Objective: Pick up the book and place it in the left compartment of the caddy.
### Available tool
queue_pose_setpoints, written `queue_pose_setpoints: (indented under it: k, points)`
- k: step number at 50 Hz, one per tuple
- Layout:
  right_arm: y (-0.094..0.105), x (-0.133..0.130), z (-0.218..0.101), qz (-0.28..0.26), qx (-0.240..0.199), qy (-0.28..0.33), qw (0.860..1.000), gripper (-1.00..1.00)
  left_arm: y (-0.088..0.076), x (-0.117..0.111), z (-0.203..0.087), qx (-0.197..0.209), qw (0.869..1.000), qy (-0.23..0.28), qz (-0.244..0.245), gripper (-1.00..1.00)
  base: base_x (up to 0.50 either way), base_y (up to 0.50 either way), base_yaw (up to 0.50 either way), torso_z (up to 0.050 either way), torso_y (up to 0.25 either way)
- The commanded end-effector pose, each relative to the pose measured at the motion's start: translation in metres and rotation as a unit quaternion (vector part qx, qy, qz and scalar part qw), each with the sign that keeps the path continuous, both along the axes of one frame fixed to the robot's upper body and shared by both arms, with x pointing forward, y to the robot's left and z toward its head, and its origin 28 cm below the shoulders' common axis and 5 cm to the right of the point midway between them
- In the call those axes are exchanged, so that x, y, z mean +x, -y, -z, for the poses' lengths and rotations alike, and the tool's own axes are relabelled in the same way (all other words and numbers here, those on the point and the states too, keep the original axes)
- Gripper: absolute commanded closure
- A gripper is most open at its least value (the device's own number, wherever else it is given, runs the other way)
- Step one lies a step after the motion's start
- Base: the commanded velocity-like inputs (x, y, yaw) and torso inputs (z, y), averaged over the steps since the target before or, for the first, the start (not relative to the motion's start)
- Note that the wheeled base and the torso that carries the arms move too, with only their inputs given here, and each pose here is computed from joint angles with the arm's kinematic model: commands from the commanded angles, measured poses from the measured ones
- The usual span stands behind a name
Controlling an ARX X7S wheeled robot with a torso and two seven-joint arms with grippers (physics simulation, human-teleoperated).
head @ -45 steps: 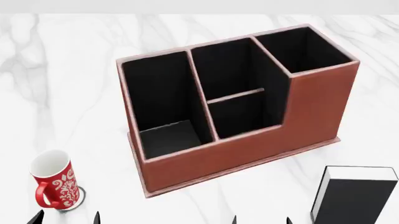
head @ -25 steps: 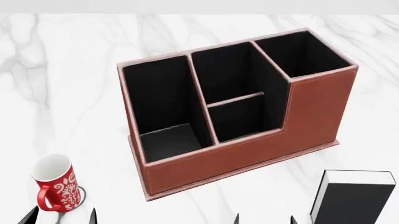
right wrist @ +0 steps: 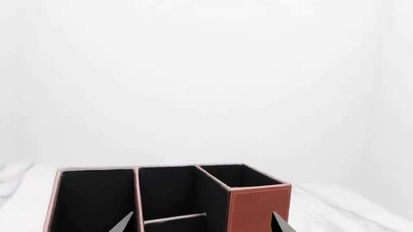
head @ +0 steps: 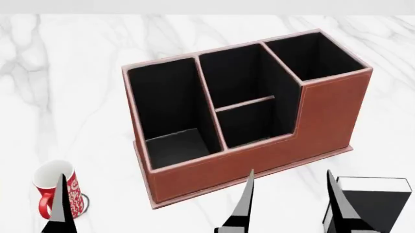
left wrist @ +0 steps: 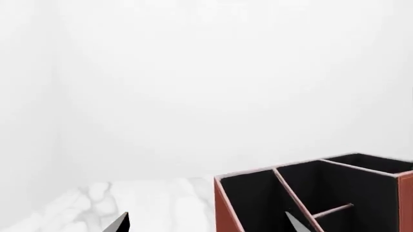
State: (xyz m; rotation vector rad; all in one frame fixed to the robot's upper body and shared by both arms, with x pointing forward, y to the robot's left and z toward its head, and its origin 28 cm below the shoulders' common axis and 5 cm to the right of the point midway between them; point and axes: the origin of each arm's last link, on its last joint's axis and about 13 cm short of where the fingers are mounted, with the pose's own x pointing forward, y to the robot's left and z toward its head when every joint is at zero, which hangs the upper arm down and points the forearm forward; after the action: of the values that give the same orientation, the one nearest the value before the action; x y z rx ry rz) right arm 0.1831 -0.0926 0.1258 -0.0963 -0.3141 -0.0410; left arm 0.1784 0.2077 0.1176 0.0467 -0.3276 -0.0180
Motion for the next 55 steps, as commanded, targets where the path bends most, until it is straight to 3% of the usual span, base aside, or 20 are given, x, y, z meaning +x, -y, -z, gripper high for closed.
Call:
queue_pose_setpoints:
  k: [1,6,35,49,55]
  points:
    - [-0.0028,-0.0116,-0.0267,0.004,-0.024,0.038,0.999,-1.00,-0.0006,-0.0125,-0.0232,0.001,0.999,0.038,0.001,-1.00,0.00,0.00,0.00,0.000,0.000]
    - [-0.0023,-0.0124,-0.0270,0.006,-0.021,0.040,0.999,-1.00,-0.0008,-0.0122,-0.0224,0.000,0.999,0.037,0.001,-1.00,0.00,0.00,0.00,0.000,0.000]
    - [-0.0013,-0.0116,-0.0253,0.013,-0.029,0.031,0.999,-1.00,-0.0019,-0.0137,-0.0241,-0.005,0.999,0.041,0.000,-1.00,0.50,0.00,0.00,0.000,0.000]
    - [0.0002,-0.0122,-0.0257,0.032,-0.024,0.019,0.999,-1.00,-0.0016,-0.0152,-0.0237,-0.014,0.999,0.034,0.009,-1.00,0.02,0.00,0.00,0.000,0.001]
    - [0.0012,-0.0122,-0.0261,0.035,-0.024,0.019,0.999,-1.00,-0.0025,-0.0157,-0.0238,-0.016,0.999,0.041,0.016,-1.00,0.00,0.00,0.00,0.047,0.000]
